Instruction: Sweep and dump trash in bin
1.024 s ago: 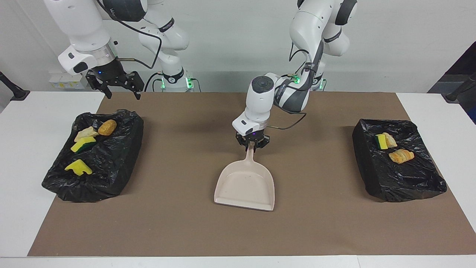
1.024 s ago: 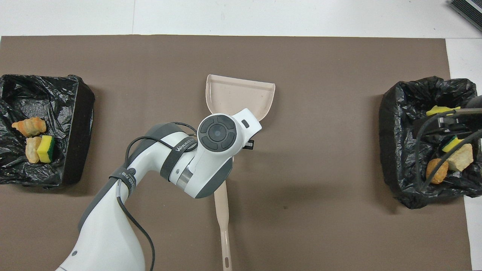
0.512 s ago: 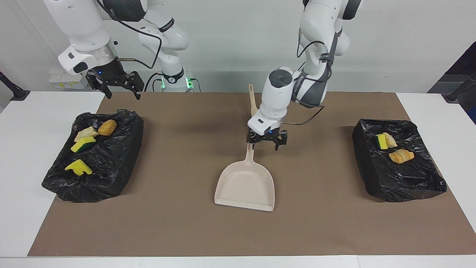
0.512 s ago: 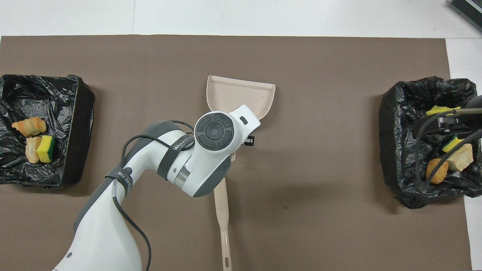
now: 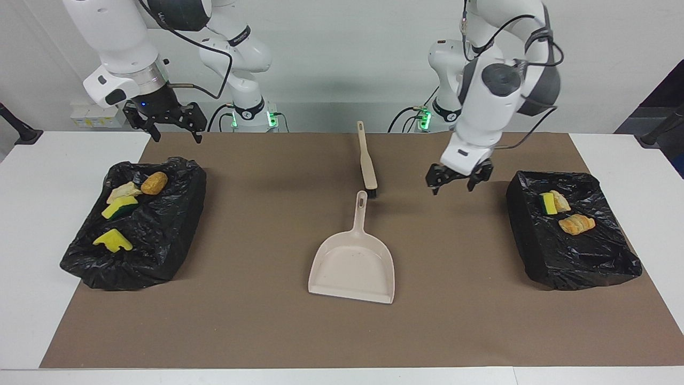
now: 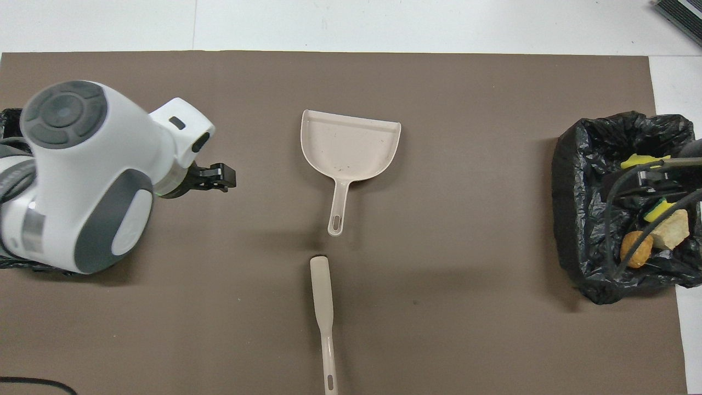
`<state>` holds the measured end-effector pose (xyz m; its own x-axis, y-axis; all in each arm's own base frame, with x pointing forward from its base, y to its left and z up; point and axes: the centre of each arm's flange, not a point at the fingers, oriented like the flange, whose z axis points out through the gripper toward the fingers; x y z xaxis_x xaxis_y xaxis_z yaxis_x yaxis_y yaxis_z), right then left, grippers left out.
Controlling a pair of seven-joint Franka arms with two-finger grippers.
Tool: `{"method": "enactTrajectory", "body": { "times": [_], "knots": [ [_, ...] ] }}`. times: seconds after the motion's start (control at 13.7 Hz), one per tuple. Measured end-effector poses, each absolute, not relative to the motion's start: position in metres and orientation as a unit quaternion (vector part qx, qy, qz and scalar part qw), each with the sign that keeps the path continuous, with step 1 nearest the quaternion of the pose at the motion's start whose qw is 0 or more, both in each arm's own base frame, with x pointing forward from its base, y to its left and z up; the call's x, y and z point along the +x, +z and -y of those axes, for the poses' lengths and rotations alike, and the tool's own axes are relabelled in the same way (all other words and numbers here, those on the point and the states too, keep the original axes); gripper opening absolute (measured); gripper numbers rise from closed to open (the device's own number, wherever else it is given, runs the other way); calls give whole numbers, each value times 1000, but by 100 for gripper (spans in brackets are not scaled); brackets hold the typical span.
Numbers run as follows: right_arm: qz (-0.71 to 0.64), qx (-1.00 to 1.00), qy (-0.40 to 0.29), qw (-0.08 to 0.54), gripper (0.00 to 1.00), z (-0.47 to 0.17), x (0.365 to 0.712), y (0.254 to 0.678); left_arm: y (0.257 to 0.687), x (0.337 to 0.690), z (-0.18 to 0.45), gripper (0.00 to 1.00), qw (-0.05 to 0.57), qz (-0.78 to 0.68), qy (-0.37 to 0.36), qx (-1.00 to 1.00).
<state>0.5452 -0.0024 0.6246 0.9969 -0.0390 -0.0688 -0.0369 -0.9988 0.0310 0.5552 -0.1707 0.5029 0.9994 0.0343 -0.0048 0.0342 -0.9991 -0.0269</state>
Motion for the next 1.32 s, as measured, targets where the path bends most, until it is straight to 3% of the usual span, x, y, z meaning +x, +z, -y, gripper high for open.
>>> {"method": "enactTrajectory", "body": {
  "times": [0.8, 1.32],
  "knots": [
    [19, 999, -35, 15, 100, 2, 545, 625, 542, 540, 33, 100, 16, -30, 32, -999],
    [19, 999, -35, 15, 100, 2, 545, 625, 597, 524, 11, 100, 16, -46, 1, -999]
  ]
}}
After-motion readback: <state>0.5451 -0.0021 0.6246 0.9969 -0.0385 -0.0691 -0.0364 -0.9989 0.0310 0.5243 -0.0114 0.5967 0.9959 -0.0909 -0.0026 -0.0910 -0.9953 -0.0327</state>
